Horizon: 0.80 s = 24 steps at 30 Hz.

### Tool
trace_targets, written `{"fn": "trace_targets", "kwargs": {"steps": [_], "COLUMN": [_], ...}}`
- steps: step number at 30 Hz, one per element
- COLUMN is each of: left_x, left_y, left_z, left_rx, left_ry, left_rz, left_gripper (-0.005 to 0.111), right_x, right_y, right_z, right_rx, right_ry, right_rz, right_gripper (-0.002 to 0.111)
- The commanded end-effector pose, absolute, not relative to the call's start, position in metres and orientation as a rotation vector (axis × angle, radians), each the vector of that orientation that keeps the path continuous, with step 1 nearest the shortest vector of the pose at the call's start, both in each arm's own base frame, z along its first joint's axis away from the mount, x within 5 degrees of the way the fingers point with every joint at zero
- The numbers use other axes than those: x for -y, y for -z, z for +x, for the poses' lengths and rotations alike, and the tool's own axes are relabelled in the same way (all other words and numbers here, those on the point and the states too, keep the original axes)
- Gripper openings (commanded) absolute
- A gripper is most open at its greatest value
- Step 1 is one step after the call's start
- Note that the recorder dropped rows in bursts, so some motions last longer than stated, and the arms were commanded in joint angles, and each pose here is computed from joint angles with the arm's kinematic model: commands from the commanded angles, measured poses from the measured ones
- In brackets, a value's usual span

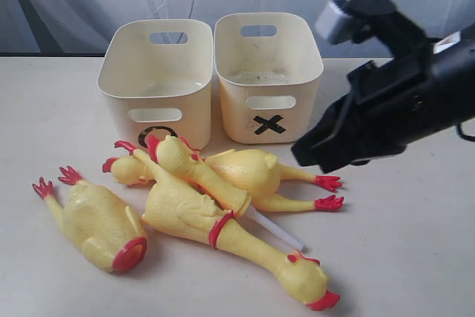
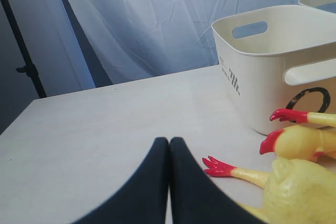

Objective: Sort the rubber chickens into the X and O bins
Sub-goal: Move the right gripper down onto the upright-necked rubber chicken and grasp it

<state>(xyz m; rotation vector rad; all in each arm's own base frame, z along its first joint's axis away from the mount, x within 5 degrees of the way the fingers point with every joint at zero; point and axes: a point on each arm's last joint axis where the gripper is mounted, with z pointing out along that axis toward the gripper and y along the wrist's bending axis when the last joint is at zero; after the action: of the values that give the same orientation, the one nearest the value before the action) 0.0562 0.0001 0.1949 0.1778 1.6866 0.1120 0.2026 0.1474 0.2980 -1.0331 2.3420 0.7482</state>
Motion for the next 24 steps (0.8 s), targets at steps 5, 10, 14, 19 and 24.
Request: {"fn": "trace_targets", "kwargs": {"steps": [5, 10, 14, 19, 24], "left_x": [0.000, 0.000, 0.000, 0.000, 0.000], "left_y": [-0.195, -0.195, -0.195, -0.195, -0.195], "left_z": [0.056, 0.056, 0.056, 0.056, 0.056], "left_rx": [-1.678, -1.678, -1.678, -1.678, -1.678], "left_ry": [-0.113, -0.113, -0.113, -0.113, -0.113], "left_rz": [0.176, 0.176, 0.176, 0.176, 0.176], "left_gripper": [0.000, 0.000, 0.000, 0.000, 0.000], "right_x": [-0.202, -0.229, -0.252, -0.274, -0.283], "right_y": [-0.260, -0.243, -0.233, -0.222, -0.205], "right_z": [0.228, 0.241, 0.249, 0.260, 0.270], "right_rx": [-2.311, -2.293, -2.253, -2.217, -2.247], "right_ry": [-0.670, -0.648, -0.629, -0.582, -0.567], "right_rz": [-1.161, -1.193, -1.266, -1.342, -1.369], "right_gripper": [-0.001, -0.001, -0.001, -0.001, 0.014]}}
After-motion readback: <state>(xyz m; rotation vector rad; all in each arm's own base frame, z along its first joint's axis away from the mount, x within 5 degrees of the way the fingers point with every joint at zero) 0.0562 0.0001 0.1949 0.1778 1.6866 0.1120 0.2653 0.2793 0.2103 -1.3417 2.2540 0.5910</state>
